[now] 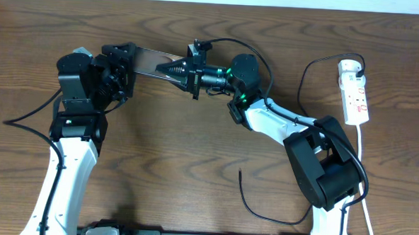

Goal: Plug charger to phone and switch on socket
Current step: 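Open the right gripper to release the phone, keeping the left grip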

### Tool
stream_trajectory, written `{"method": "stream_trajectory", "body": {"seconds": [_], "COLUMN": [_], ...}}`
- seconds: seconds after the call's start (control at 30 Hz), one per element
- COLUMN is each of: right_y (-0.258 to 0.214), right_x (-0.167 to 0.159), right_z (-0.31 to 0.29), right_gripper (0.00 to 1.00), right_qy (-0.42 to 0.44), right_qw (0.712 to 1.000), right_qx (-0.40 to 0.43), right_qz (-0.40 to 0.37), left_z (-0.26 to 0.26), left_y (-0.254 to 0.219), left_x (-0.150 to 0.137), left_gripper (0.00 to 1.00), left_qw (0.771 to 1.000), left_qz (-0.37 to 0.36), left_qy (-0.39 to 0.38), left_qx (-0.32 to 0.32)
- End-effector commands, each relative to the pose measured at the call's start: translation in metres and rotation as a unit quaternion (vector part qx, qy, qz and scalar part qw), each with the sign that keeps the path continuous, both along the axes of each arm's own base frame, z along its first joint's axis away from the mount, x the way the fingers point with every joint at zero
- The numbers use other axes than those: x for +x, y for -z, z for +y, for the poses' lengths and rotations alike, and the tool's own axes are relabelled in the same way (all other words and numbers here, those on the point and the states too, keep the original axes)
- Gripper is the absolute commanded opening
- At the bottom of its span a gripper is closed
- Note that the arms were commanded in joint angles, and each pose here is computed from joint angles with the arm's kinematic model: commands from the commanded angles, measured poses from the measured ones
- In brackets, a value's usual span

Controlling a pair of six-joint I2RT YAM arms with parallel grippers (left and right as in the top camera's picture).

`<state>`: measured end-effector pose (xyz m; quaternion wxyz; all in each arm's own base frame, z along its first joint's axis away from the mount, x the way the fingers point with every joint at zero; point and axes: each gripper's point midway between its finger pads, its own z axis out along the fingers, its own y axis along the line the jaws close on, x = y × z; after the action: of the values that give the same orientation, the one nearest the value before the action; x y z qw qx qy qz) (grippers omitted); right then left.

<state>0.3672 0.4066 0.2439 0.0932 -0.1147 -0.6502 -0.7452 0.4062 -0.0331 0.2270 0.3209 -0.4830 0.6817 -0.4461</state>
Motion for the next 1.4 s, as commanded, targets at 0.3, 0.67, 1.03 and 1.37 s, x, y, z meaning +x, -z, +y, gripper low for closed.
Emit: {"method": "stream_trajectory", "body": {"seconds": [0.3,0.67,1.03,1.37], "right_y": [-0.008,-0.008,-0.007,-0.007], "right_x": [0.002,-0.001,-0.007,-0.01], "right_z": [-0.002,0.0,0.003,0.005], "right_gripper": [0.01,0.01,0.01,0.01], "right_qy": [0.002,-0.002,-0.015,-0.02], "right_qw": [1.0,1.0,1.0,1.0], "right_qx": [0.008,0.008,0.006,0.006], "right_qz": [-0.008,-0.008,-0.009,-0.009], "left_z": [-0.005,-0.005,-0.005,-0.005], "left_y": [0.002,0.002,-0.001,-0.001], "left_x": [-0.002,-0.002,0.0,0.0], "left_gripper": [0.62,0.34,0.21,0.09], "left_qw": [1.0,1.0,1.0,1.0], "left_qz": [-0.001,-0.001,-0.009,-0.009], "left_qy": [0.019,0.019,0.019,0.019], "left_qx": [-0.001,-0.001,-0.001,-0.001]}}
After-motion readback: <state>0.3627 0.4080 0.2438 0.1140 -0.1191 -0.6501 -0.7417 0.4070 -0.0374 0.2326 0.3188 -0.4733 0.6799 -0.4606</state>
